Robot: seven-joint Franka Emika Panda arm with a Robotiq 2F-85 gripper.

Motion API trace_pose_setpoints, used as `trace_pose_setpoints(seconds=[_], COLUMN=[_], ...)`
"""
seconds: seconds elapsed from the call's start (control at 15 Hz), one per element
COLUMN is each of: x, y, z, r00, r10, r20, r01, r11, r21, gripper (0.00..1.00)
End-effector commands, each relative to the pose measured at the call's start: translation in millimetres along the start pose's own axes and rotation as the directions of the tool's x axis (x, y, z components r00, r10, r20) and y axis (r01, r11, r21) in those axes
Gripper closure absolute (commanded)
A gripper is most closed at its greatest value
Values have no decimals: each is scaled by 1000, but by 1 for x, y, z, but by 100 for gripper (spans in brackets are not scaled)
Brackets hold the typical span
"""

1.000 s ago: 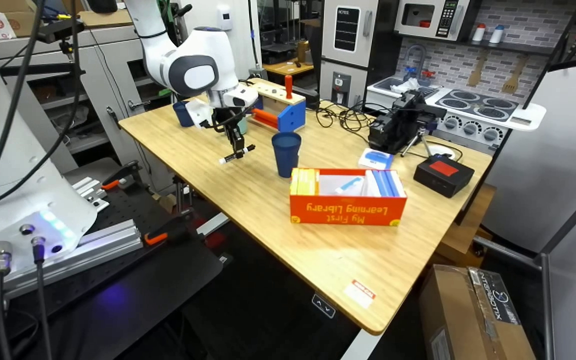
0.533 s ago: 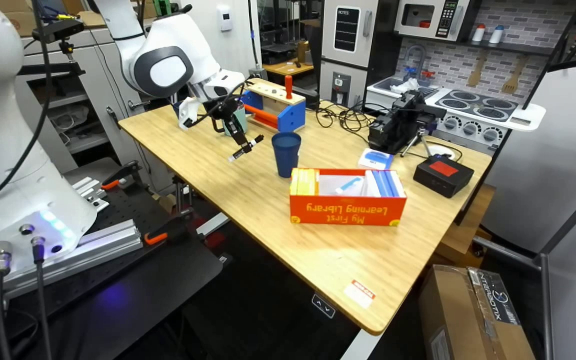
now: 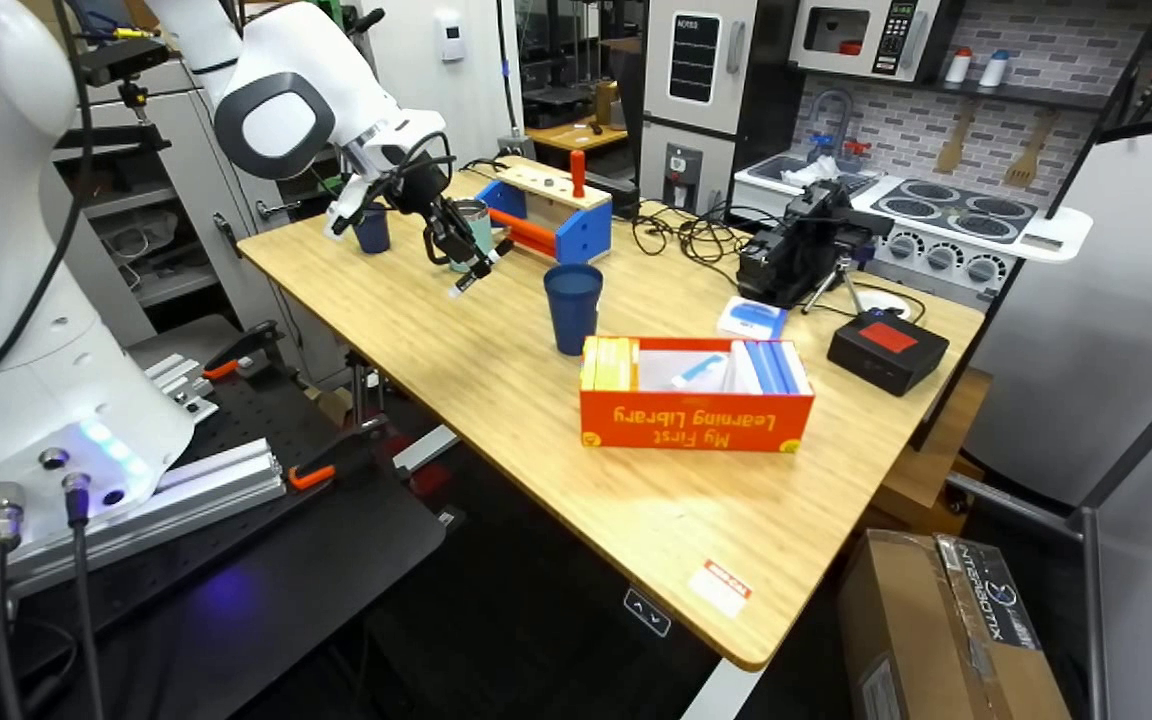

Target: Put the marker inside the cup

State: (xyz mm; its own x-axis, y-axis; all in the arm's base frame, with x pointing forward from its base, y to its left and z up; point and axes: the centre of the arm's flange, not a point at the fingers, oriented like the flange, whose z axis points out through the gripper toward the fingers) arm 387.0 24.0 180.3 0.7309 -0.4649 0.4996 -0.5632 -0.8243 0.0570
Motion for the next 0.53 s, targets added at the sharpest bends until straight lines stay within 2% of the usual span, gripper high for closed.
trace_pose_setpoints(seconds=[0.0, 0.27, 0.33, 0.47], x=[-1, 0, 0, 7], y=[0, 2, 2, 13], z=[0, 1, 1, -11], r00=[1000, 1000, 1000, 997], r10=[1, 2, 3, 34], r20=[-2, -4, -4, -72], r01=[-1, -2, -3, -37], r11=[1000, 1000, 1000, 998], r21=[-5, -14, -14, -45], gripper=[81, 81, 95, 95])
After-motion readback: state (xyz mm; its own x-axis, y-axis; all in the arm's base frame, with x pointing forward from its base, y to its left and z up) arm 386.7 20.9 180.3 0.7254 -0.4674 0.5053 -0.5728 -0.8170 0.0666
